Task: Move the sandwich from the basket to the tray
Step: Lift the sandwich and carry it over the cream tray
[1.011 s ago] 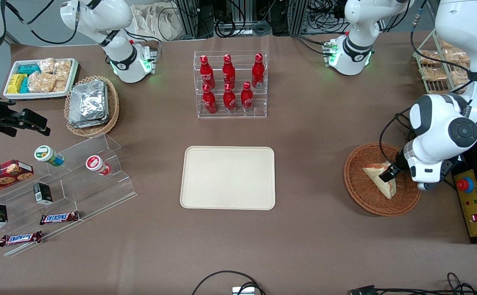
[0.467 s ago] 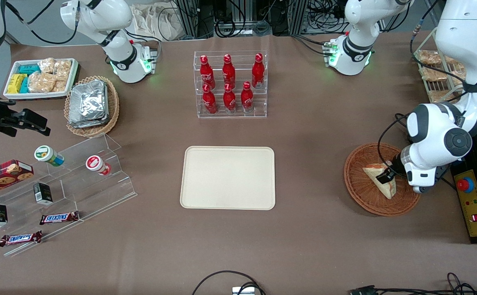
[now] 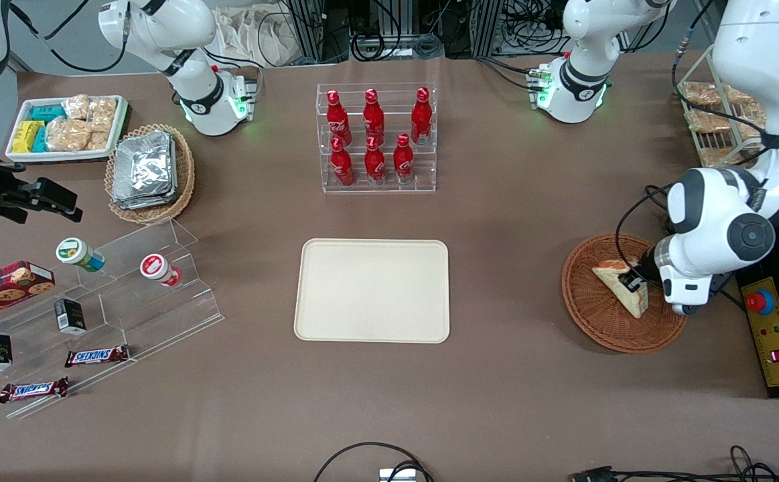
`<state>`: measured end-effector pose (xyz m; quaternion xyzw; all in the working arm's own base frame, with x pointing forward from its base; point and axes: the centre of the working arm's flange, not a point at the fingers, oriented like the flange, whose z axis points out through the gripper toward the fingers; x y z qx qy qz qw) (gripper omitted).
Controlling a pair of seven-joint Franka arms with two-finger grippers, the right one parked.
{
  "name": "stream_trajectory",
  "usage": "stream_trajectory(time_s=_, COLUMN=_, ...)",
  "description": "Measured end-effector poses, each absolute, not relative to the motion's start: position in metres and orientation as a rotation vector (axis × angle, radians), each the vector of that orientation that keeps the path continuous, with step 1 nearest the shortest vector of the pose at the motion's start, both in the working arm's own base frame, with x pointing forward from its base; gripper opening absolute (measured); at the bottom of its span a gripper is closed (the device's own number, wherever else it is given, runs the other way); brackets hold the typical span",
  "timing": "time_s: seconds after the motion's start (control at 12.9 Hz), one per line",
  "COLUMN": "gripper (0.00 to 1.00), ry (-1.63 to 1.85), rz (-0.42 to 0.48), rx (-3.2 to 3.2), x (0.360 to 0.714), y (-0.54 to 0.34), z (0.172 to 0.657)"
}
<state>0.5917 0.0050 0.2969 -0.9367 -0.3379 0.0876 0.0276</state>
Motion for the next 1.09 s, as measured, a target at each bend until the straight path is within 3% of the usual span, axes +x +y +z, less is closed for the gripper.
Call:
stream_trajectory(time_s=0.31, gripper=0.28, ry=-0.875, rz=0.324, rx=-2.902, x=0.615, y=-0.06, z=0.398)
stream_trajectory(time_s=0.47, gripper=0.19, ry=-0.732, rz=0.329, rx=-2.921, x=0.611, y=-0.121, z=0.44)
stream_trajectory(time_s=0.62, gripper=0.18, ry=-0.584, rz=0.298, rx=-2.955, x=0.6, y=-0.184, z=0.467)
stream_trajectory(time_s=0.86, gripper=0.18, ry=-0.389, rz=0.295, rx=-2.99, x=0.58, y=-0.264, z=0.455)
stream_trajectory(time_s=1.09, gripper=0.18, ry=-0.243, rz=0.26, rx=-3.075, x=0.58, y=-0.337, z=0.396)
